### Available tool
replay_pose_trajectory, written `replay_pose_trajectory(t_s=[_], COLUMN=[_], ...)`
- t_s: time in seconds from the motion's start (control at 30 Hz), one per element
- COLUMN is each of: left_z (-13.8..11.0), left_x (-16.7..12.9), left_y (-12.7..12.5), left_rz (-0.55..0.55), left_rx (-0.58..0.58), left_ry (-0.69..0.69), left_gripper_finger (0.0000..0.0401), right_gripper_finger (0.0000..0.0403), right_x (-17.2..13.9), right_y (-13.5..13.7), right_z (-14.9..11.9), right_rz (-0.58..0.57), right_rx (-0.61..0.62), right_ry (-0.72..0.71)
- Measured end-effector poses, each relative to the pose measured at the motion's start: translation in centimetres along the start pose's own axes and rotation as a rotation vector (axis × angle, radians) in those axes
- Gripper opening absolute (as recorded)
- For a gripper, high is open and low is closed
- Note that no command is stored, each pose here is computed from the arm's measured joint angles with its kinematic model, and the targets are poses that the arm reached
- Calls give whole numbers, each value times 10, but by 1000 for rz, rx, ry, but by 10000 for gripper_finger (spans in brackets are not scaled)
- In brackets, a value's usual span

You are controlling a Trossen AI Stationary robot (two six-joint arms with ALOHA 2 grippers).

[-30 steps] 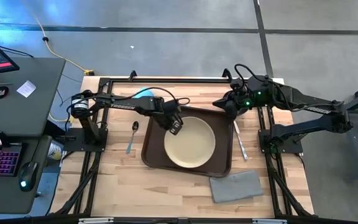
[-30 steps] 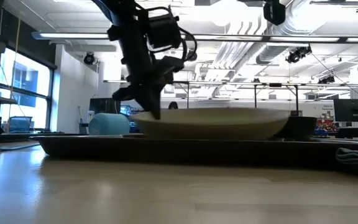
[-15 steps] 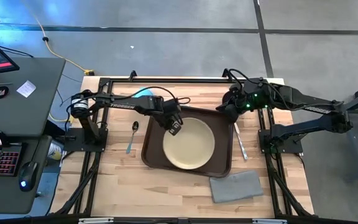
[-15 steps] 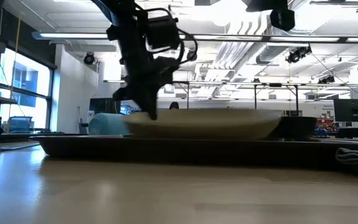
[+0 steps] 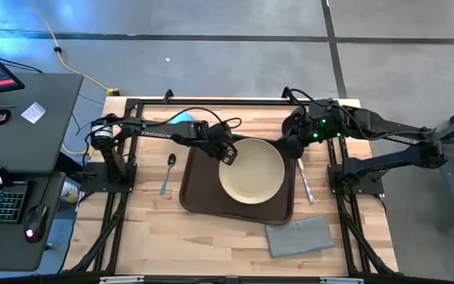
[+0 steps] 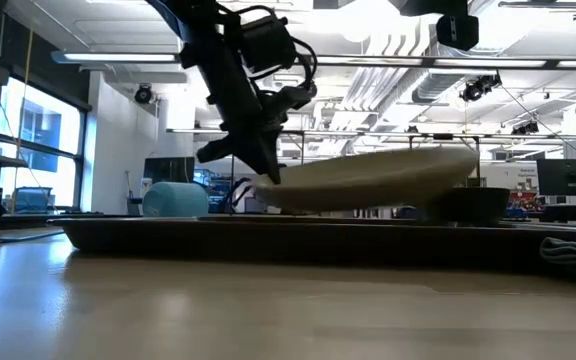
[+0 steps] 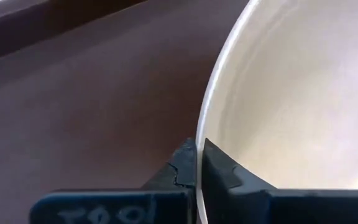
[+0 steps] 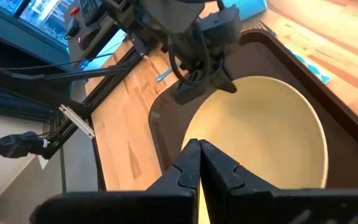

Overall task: Set up tray
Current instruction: Put the brown plate on top of the dark brown serving tray, then put the black bowl on top of the brown plate on the dark brown serving tray

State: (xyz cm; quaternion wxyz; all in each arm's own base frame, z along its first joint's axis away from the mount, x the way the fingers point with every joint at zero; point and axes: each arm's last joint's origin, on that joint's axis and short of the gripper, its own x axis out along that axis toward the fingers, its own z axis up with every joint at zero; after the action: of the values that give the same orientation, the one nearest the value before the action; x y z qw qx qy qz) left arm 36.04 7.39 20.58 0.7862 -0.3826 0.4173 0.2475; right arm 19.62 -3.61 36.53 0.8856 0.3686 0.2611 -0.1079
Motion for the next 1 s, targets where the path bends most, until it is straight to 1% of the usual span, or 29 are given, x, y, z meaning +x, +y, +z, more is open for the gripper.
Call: replay_pose_trajectory(t_s=[0.1,0.17,0.3,0.4,0.63,0.9,1.0], left_z=[0,1,0,-2,0,-2,-3], left_x=[2,6,9,12,11,11,11], left_y=[-2,-7,-6,-4,-7,-6,-6], left_rz=[-21,-56,-54,-61,-105,-96,-100], left_rx=[-13,-16,-44,-40,-31,-31,-17], left_ry=[-3,-26,-7,29,28,46,65], left_gripper_finger=[40,52,78,82,94,138,154], right_gripper_finger=[0,0,0,0,0,0,0], right_x=[0,0,0,0,1,2,2], right_y=[0,-1,-1,-1,4,9,8], right_z=[-1,-1,-1,-1,-5,-10,-12], right_rz=[-4,-6,-8,-9,-8,-61,-109], right_rx=[0,0,1,7,-10,-40,-45], right_ry=[5,7,7,8,16,-22,-30])
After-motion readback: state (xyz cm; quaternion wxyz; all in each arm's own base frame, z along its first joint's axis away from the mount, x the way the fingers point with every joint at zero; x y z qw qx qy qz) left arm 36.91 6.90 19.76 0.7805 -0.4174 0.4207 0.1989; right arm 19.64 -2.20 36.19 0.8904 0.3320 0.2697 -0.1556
